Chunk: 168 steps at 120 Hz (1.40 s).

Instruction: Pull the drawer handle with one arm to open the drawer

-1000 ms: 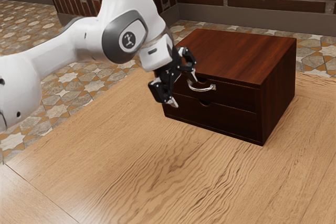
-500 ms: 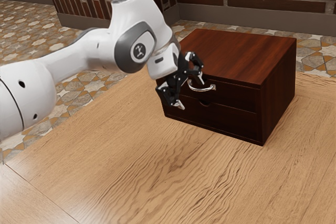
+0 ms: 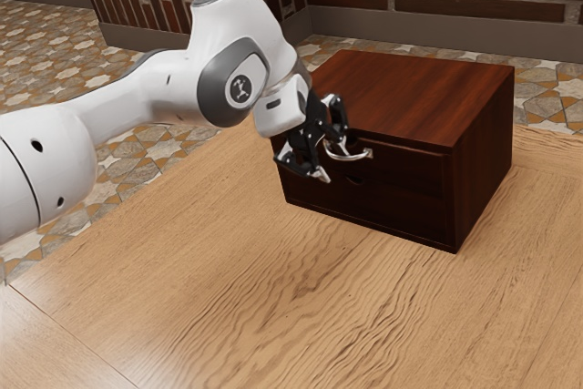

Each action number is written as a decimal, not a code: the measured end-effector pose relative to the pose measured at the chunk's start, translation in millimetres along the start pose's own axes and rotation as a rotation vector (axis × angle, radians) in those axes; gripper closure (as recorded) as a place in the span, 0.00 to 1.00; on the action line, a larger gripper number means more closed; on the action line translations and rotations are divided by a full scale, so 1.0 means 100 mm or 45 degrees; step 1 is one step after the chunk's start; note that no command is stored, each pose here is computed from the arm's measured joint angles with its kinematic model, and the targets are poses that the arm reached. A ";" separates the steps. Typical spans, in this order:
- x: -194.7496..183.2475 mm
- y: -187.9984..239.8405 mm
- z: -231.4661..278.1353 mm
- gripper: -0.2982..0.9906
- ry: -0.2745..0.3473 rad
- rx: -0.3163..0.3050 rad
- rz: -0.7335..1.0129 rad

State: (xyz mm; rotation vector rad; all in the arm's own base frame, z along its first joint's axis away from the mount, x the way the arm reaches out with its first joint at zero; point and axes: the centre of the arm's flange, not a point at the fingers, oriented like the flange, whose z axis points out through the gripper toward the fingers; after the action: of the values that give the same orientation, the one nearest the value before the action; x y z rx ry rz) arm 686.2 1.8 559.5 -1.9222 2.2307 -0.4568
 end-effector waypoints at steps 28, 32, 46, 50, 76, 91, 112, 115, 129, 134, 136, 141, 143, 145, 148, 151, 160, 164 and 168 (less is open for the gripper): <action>0.04 0.14 -0.03 0.64 0.003 -0.023 -0.009; 0.04 0.17 -0.03 0.64 0.003 -0.029 -0.011; 0.05 0.30 -0.05 0.67 0.000 -0.040 -0.023; 0.06 0.33 -0.06 0.68 -0.001 -0.040 -0.026; 0.12 0.58 -0.18 0.70 -0.008 -0.031 -0.038; 0.17 0.73 -0.27 0.70 -0.013 -0.021 -0.042; 0.23 0.95 -0.33 0.70 -0.018 -0.014 -0.054; 0.24 0.98 -0.34 0.70 -0.019 -0.013 -0.056; 0.28 1.13 -0.42 0.72 -0.023 -0.002 -0.064; 0.29 1.19 -0.45 0.72 -0.025 0.002 -0.066; 0.32 1.21 -0.46 0.72 -0.025 0.004 -0.065; 0.37 1.30 -0.49 0.72 -0.025 0.007 -0.062; 0.39 1.34 -0.51 0.72 -0.025 0.009 -0.061; 0.44 1.39 -0.52 0.72 -0.023 0.010 -0.053; 0.48 1.50 -0.58 0.72 -0.024 0.016 -0.052; 0.57 1.62 -0.66 0.72 -0.023 0.029 -0.040; 1.38 1.86 -1.52 0.67 -0.001 0.223 0.136; 1.80 1.93 -2.11 0.61 0.001 0.357 0.229; 2.07 1.99 -2.57 0.56 0.007 0.454 0.283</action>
State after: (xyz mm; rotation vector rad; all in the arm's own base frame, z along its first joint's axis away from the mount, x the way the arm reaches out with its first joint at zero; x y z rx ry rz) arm 385.8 -145.3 751.2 -1.4805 2.1547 -0.7632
